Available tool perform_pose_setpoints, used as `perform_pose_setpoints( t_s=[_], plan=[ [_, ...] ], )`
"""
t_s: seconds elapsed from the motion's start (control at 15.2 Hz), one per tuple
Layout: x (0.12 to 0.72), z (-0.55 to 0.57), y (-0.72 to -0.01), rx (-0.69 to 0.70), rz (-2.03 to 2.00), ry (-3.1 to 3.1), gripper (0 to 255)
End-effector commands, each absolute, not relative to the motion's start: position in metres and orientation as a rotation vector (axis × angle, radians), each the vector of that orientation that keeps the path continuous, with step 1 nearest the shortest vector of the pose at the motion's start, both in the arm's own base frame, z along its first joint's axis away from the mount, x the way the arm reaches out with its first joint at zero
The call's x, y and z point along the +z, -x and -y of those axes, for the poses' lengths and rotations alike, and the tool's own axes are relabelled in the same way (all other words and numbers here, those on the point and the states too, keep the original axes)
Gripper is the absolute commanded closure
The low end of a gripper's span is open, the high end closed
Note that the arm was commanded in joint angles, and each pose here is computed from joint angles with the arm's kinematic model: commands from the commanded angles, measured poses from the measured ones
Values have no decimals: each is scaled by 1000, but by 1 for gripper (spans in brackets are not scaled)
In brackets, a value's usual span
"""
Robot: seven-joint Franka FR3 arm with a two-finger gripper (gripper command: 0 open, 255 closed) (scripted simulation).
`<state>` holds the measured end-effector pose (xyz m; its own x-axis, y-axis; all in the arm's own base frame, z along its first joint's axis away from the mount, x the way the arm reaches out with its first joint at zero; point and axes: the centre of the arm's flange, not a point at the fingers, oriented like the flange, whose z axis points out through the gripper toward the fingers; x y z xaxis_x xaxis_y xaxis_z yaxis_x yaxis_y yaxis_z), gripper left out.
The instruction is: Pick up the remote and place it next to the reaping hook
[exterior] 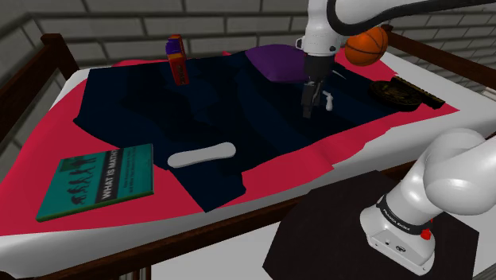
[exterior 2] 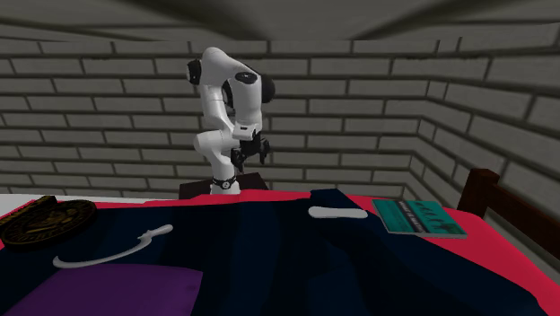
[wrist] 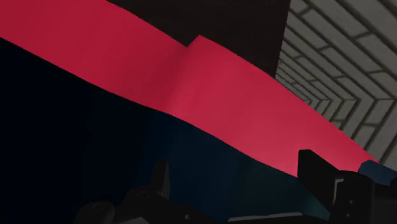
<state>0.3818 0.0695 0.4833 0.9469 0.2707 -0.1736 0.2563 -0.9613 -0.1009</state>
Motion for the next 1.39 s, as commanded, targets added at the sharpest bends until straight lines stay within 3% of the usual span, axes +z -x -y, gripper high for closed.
perform_pose_setpoints(
  t_s=[0.0,1.32],
  plan=[
    [472,-86,-404,264,510,3017,0],
    [389,-297,-522,55,1455,2788,0]
  ],
)
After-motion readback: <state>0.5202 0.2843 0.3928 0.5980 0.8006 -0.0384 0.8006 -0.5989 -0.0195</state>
